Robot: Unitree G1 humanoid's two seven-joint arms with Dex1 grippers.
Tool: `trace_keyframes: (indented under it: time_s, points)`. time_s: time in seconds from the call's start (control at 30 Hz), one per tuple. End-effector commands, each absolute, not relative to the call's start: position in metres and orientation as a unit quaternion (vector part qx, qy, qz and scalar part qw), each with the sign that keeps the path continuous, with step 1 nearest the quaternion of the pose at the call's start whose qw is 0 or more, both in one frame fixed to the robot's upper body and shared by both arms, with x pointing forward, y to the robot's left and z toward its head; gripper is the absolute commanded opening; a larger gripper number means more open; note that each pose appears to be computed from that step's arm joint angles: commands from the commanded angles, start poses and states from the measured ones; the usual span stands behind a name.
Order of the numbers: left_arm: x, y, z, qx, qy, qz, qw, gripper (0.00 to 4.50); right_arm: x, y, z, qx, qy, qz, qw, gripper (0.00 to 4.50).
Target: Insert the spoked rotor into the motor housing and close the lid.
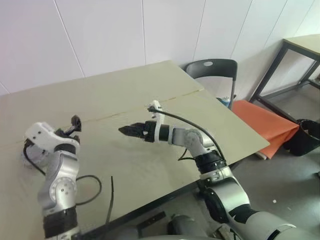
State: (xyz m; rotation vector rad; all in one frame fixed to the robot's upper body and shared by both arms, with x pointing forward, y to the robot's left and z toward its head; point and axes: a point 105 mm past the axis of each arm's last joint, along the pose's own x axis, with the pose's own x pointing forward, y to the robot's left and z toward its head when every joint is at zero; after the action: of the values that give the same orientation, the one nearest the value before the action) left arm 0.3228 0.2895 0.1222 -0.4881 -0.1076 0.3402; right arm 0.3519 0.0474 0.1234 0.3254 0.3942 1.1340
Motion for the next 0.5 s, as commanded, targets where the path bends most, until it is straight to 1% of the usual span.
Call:
trace_keyframes:
  time_s: [0.03, 0.1, 0.23, 0.33, 0.37, 0.5]
  points:
    - [0.329, 0.305, 0.137, -0.214, -0.092, 0.180, 0.956, 4.47, 0.357, 0.051, 0.135, 0.118, 0.148, 0.540, 0.820, 4.50]
    - [0.333, 0.312, 0.138, -0.204, -0.099, 0.195, 0.954, 4.47, 0.357, 0.051, 0.135, 0.111, 0.141, 0.541, 0.822, 4.50]
    - [0.338, 0.328, 0.140, -0.136, -0.087, 0.250, 0.955, 4.47, 0.364, 0.050, 0.134, 0.088, 0.131, 0.524, 0.837, 4.50]
    - [0.344, 0.344, 0.132, -0.135, -0.038, 0.300, 0.944, 4.47, 0.370, 0.048, 0.134, 0.079, 0.126, 0.509, 0.848, 4.50]
    - [0.345, 0.349, 0.133, -0.130, -0.033, 0.309, 0.941, 4.47, 0.372, 0.048, 0.136, 0.081, 0.125, 0.506, 0.850, 4.50]
    - [0.339, 0.365, 0.147, -0.083, -0.059, 0.315, 0.943, 4.47, 0.378, 0.046, 0.136, 0.061, 0.116, 0.496, 0.858, 4.50]
